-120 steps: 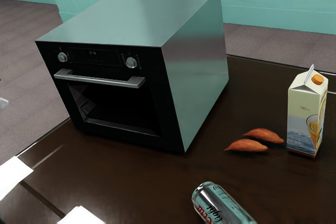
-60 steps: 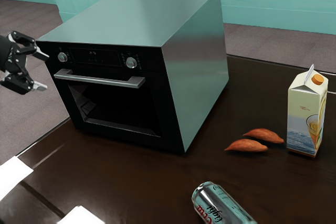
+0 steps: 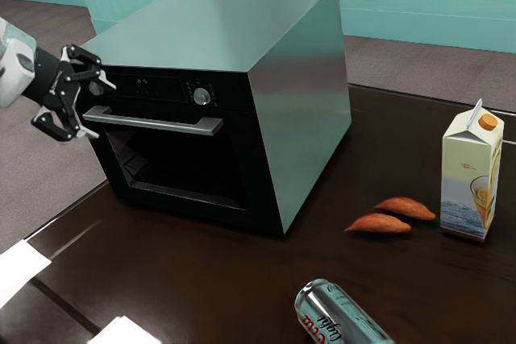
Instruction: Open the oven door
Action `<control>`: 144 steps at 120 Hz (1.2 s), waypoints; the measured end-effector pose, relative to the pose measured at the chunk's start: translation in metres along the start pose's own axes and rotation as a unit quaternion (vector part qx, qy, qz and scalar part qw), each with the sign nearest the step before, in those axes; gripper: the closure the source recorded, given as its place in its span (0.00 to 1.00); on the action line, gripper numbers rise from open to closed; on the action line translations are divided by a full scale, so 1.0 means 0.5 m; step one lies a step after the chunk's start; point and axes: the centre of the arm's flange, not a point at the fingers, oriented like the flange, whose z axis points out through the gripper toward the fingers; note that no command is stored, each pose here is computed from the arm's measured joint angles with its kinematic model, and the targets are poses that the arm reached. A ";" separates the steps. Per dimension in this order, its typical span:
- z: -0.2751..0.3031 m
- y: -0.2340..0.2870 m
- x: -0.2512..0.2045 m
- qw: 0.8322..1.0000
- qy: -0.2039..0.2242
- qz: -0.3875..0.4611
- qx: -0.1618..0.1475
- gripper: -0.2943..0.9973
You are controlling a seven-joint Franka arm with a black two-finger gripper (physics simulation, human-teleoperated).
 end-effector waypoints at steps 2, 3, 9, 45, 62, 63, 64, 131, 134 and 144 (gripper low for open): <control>0.000 0.000 0.000 1.000 -0.001 0.003 0.000 0.23; -0.001 -0.001 0.000 1.000 -0.001 0.004 0.000 0.23; 0.002 0.001 -0.002 1.000 -0.001 0.011 -0.002 0.23; 0.039 0.016 -0.034 0.999 0.003 0.031 -0.022 0.23; 0.058 0.011 -0.026 0.999 0.011 0.046 -0.027 0.23; 0.059 0.011 -0.027 0.999 0.011 0.046 -0.027 0.23; 0.059 0.011 -0.027 0.998 0.011 0.046 -0.027 0.23; 0.113 0.029 -0.025 0.996 0.027 0.062 -0.050 0.22; 0.116 0.031 -0.026 0.996 0.028 0.062 -0.051 0.22; 0.113 0.058 -0.019 0.996 0.015 0.059 -0.061 0.23</control>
